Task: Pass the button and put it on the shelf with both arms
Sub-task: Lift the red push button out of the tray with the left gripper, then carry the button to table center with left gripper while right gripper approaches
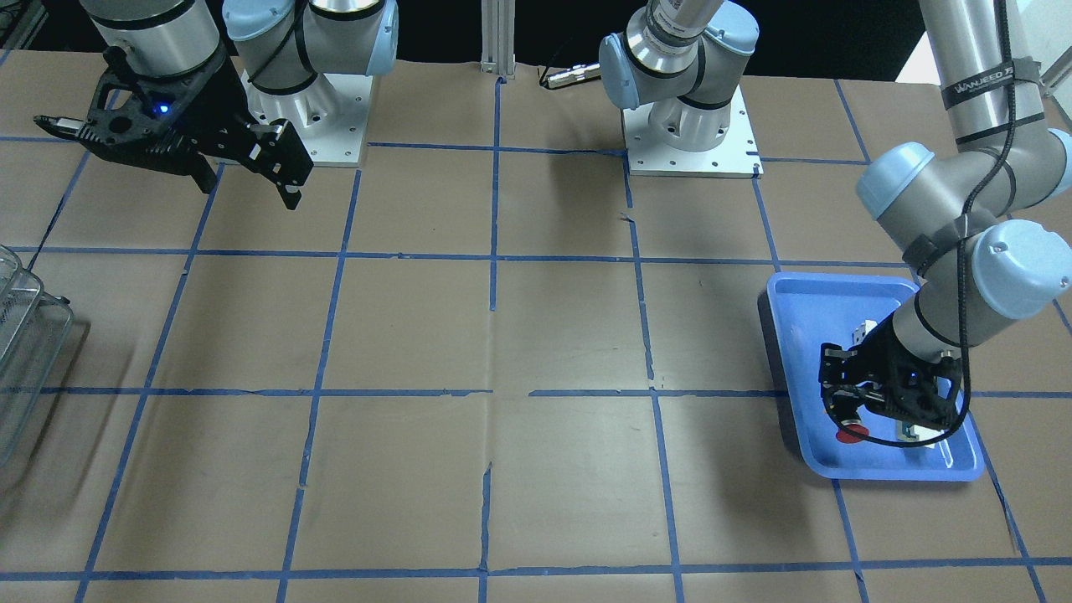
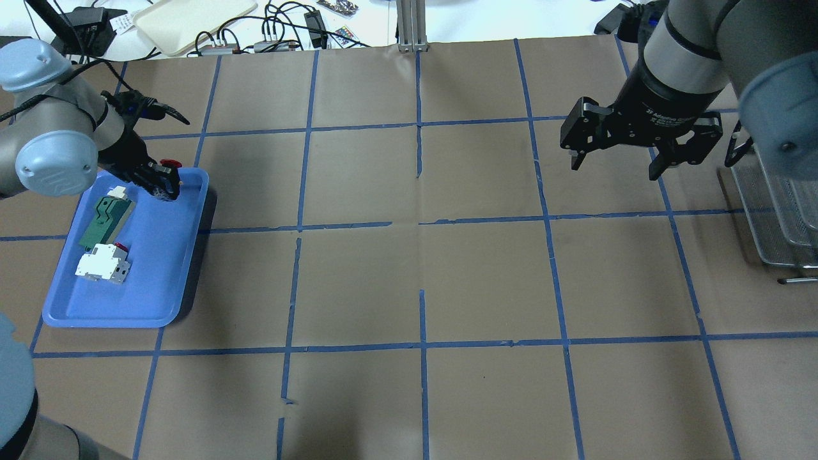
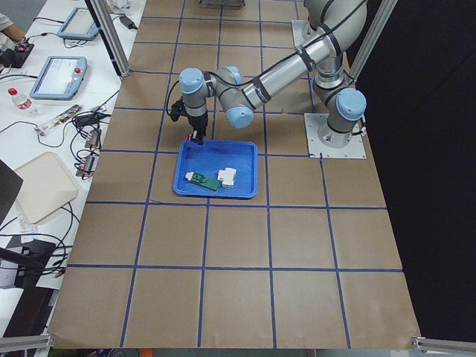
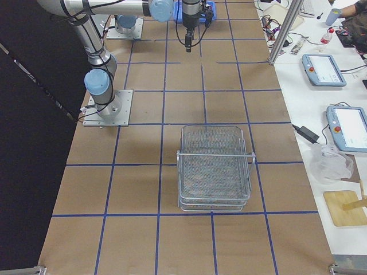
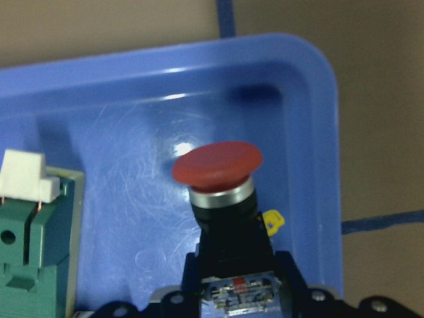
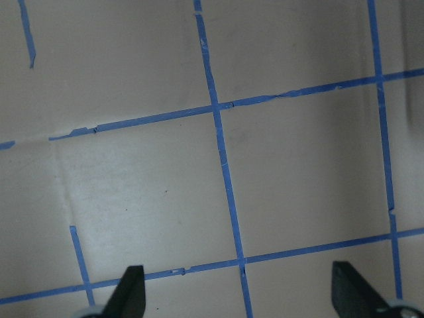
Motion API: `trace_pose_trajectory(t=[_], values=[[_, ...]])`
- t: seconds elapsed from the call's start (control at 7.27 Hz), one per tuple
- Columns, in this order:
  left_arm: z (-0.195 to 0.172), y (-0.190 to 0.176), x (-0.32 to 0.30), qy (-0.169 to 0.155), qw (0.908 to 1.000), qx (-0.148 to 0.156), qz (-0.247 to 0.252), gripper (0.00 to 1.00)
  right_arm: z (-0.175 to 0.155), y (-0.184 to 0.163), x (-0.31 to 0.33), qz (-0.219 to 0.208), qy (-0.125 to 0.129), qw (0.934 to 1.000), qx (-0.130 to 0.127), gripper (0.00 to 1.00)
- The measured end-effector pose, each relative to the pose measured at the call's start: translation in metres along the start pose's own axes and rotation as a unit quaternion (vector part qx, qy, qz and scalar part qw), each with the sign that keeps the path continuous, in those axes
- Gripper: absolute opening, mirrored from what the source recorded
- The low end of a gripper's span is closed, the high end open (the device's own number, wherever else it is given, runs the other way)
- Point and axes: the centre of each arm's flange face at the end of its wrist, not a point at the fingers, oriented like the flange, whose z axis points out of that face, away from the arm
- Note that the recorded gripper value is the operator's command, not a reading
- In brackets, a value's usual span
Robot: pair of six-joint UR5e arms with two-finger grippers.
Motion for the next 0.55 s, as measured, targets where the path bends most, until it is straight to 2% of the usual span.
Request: trace_pose_trajectory(t=[0.14, 0.28, 0.41, 0.55], values=[[-0.024, -0.018, 0.028, 0.006, 0.9975, 0.006, 0.070, 0.00, 0.000, 0.000, -0.002, 0.057, -0.021, 0.9981, -0.009, 1.00], [-0.046, -0.034, 0.055, 0.013, 0.9883, 0.008, 0.152, 0.00, 0.000, 0.000, -0.006, 0.118, -0.053, 0.9913, -0.024, 1.00], [-0.063, -0.047, 0.081, 0.022, 0.9717, 0.013, 0.235, 0.00, 0.000, 0.000, -0.012, 0.181, -0.093, 0.9779, -0.047, 1.00], [-0.075, -0.058, 0.110, 0.031, 0.9514, 0.020, 0.306, 0.00, -0.001, -0.005, -0.013, 0.242, -0.137, 0.9575, -0.076, 1.00]])
